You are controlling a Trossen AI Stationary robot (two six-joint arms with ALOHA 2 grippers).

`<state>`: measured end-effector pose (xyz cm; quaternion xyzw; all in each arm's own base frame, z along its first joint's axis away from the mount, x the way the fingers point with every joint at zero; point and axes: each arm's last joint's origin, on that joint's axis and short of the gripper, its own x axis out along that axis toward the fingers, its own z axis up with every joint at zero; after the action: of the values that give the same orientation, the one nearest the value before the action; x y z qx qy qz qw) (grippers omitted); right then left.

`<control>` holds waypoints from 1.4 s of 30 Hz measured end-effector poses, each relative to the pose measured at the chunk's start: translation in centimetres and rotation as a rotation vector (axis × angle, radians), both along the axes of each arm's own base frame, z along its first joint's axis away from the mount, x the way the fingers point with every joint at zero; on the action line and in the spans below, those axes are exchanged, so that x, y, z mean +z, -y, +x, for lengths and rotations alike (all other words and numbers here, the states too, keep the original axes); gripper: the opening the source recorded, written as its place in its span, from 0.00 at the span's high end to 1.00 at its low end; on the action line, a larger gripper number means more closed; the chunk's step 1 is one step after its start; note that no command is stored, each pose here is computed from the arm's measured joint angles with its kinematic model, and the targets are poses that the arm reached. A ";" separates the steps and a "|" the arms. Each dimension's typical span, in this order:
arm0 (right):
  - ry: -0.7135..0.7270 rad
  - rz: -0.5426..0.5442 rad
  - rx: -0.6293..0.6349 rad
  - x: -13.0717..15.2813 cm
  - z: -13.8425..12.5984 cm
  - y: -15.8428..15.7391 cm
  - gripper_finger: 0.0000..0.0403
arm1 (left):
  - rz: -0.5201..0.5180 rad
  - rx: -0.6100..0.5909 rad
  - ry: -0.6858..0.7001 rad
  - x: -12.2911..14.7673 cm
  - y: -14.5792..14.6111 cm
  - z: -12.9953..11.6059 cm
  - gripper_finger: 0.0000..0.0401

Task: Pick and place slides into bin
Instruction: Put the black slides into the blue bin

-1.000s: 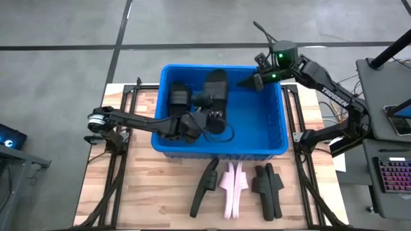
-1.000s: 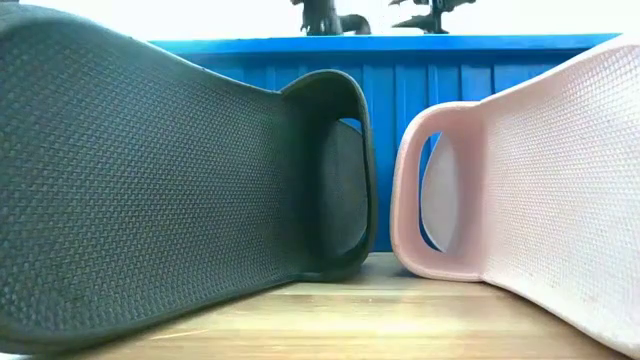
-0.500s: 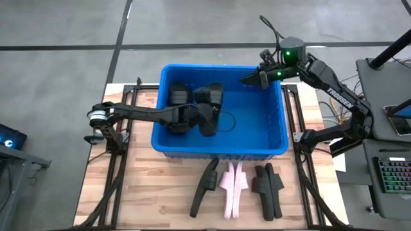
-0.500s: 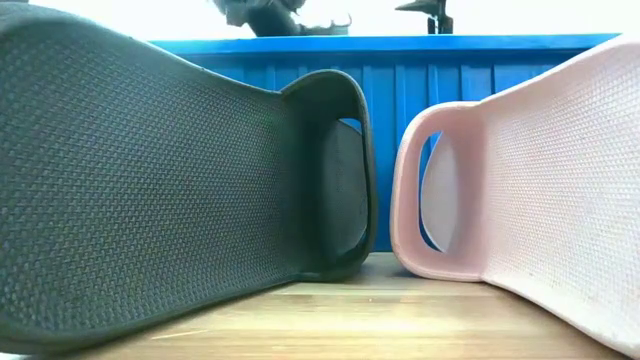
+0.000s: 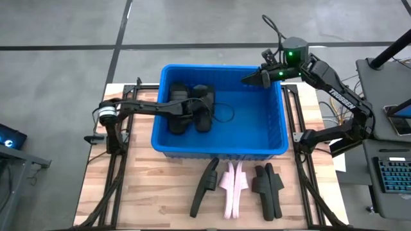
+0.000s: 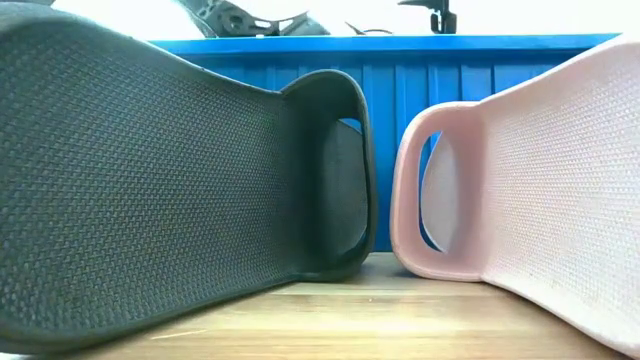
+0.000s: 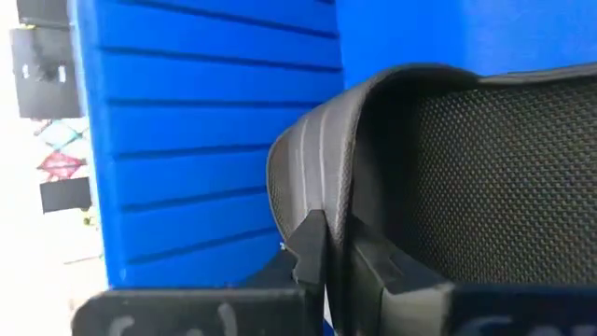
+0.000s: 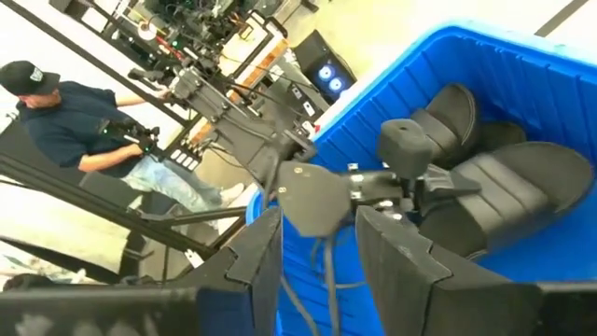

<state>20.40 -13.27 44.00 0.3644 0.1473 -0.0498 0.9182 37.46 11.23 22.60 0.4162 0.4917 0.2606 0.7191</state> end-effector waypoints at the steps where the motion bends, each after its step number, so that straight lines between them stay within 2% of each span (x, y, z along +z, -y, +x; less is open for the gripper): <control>1: 0.000 0.000 0.000 0.0 0.0 0.0 0.68 | -0.007 -0.009 -0.010 -0.3 -0.2 0.1 1.00; 6: 0.001 -0.001 -0.001 0.0 0.0 0.0 0.70 | -0.005 -0.032 -0.141 -3.1 -1.1 0.3 1.00; 10: 0.000 -0.002 -0.003 0.0 0.0 0.0 0.69 | 0.021 -0.028 -0.200 -4.1 -1.8 0.4 1.00; 18: 0.022 -0.030 -0.028 0.3 0.1 0.2 0.70 | 0.015 -0.014 -0.190 -4.4 -2.7 0.4 0.97; 25: 0.036 -0.041 -0.030 0.4 0.1 0.2 0.69 | -0.008 -0.035 -0.169 -4.2 -2.8 0.4 0.79; 31: 0.036 -0.041 -0.030 0.4 0.1 0.2 0.70 | -0.018 -0.014 -0.132 -4.0 -2.8 0.4 0.55; 37: 0.037 -0.040 -0.026 0.4 0.1 0.2 0.70 | -0.082 -0.053 -0.197 -4.0 -2.5 -0.3 0.31; 42: 0.037 -0.047 -0.022 0.4 0.1 0.2 0.69 | -0.149 -0.110 -0.192 -2.7 -1.9 -1.0 0.21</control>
<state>20.54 -13.45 44.43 0.3451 0.1251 -0.0566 0.9285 36.46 13.17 19.94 0.4108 0.5526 0.1425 0.7110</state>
